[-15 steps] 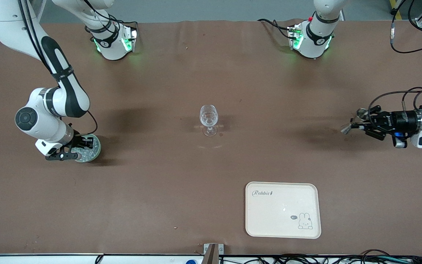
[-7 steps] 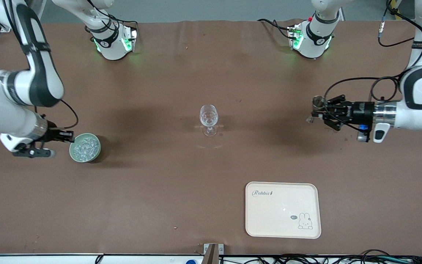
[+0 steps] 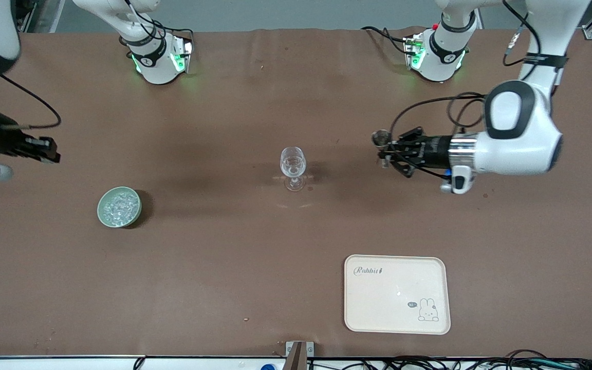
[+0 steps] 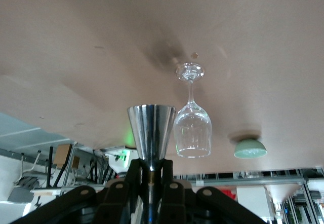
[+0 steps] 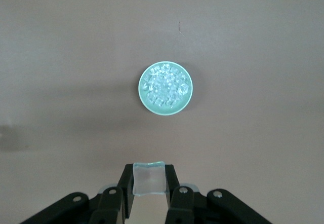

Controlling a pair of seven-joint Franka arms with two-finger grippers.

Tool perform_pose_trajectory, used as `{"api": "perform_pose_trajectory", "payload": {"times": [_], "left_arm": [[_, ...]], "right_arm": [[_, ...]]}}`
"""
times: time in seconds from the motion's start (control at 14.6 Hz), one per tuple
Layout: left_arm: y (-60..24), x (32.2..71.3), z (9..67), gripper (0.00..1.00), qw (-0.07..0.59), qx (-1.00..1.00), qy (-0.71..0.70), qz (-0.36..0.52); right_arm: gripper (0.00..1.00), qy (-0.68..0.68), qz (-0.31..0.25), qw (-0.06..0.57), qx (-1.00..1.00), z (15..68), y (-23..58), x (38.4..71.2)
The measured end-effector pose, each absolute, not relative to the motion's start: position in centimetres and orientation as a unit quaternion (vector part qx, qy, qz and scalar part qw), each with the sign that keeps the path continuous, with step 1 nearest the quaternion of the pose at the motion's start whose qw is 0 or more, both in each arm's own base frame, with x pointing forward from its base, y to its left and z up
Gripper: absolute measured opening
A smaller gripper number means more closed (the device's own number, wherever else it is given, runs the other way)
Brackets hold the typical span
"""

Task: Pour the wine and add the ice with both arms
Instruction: 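Lift the ice cube with the right gripper while the left gripper carries the jigger, then tilt the silver jigger over the wine glass with the left gripper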

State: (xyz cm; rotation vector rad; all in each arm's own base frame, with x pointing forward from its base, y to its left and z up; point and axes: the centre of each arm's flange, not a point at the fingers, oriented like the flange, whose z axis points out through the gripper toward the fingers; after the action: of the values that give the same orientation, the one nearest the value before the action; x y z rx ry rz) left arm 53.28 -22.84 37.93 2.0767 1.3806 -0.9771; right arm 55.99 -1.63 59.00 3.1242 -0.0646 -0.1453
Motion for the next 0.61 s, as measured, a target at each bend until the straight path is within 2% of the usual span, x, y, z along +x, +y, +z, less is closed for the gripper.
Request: {"api": "perform_pose_trajectory", "payload": {"times": [0.27, 0.61], "left_arm": [[-30.0, 51.6, 37.0, 0.21, 0.231, 0.739, 0.539, -0.332], [-34.8, 51.0, 34.4, 0.21, 0.239, 0.723, 0.569, -0.308]], "right_arm": [[0.29, -0.007, -0.052, 0.006, 0.999, 64.5, 0.0, 54.5], [0.29, -0.005, -0.039, 0.007, 0.999, 66.9, 0.6, 53.4]]}}
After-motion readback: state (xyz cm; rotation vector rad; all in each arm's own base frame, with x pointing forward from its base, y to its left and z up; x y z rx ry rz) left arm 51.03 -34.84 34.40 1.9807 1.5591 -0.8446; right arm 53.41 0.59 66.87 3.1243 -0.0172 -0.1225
